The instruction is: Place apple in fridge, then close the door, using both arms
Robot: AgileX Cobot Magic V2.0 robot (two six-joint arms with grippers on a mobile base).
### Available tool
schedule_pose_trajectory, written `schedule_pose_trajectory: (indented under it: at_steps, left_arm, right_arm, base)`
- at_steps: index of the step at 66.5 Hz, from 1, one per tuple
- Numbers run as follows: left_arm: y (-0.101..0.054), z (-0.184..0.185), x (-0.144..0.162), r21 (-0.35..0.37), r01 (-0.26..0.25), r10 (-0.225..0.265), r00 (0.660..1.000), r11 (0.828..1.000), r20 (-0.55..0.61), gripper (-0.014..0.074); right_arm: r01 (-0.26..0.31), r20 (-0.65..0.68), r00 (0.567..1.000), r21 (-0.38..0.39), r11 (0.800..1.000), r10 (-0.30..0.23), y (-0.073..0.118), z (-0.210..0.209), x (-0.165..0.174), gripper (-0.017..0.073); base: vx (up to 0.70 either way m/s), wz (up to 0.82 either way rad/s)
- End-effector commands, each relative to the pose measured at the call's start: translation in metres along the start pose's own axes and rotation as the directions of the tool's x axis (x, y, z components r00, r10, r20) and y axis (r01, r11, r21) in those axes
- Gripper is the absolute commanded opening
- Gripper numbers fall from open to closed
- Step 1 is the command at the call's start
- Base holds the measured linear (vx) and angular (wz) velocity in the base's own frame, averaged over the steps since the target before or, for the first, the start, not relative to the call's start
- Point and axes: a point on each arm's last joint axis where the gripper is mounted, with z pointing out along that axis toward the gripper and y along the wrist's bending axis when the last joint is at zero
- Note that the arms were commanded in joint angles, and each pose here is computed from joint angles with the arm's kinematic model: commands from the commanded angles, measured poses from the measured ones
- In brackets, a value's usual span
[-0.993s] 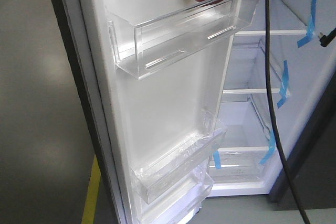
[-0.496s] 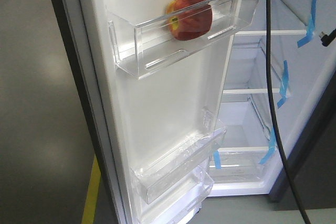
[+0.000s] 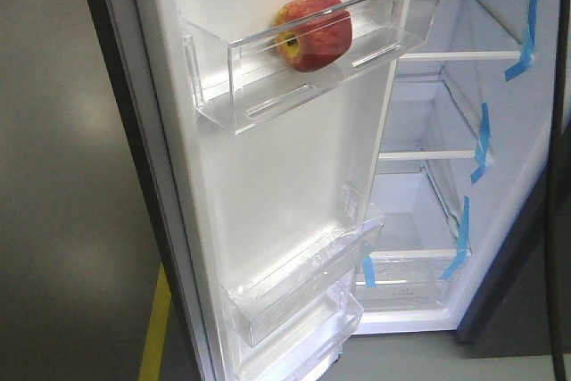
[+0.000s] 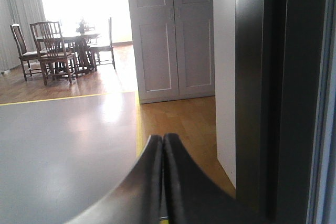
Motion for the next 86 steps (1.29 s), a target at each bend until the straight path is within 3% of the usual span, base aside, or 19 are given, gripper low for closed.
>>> schedule_pose_trajectory:
  at_steps: [1,40,59,76,86]
  left_arm:
    - [-0.001,-0.002,-0.013,0.015,0.015,-0.016,0.995,1.0,0.1,-0.0006]
    - [-0.001,-0.002,-0.013,0.015,0.015,-0.016,0.995,1.0,0.1,-0.0006]
    - [-0.001,-0.002,-0.013,0.015,0.015,-0.016,0.995,1.0,0.1,-0.0006]
    - [-0.001,-0.002,-0.013,0.015,0.015,-0.016,0.995,1.0,0.1,-0.0006]
    - [-0.001,-0.002,-0.013,0.015,0.015,-0.016,0.995,1.0,0.1,-0.0006]
  right_arm:
    - [0.019,0.097,0.995,0.029,0.999,-0.022,0.013,-0.024,0.011,0.0527]
    - [-0.046,0.053,0.998,0.061,0.997,0.043,0.049,-0.058,0.172,0.0527]
    - [-0.107,0.025,0.994,-0.021,0.994,0.107,0.072,-0.073,0.237,0.0527]
    - [-0.196,-0.038,0.98,-0.069,0.978,0.194,0.084,-0.073,0.287,0.0527]
    - [-0.205,-0.055,0.978,-0.08,0.975,0.201,0.087,-0.073,0.306,0.0527]
  base:
    - [0.0,0.0]
    - [0.0,0.0]
    - [0.0,0.0]
    - [0.0,0.0]
    - [0.0,0.0]
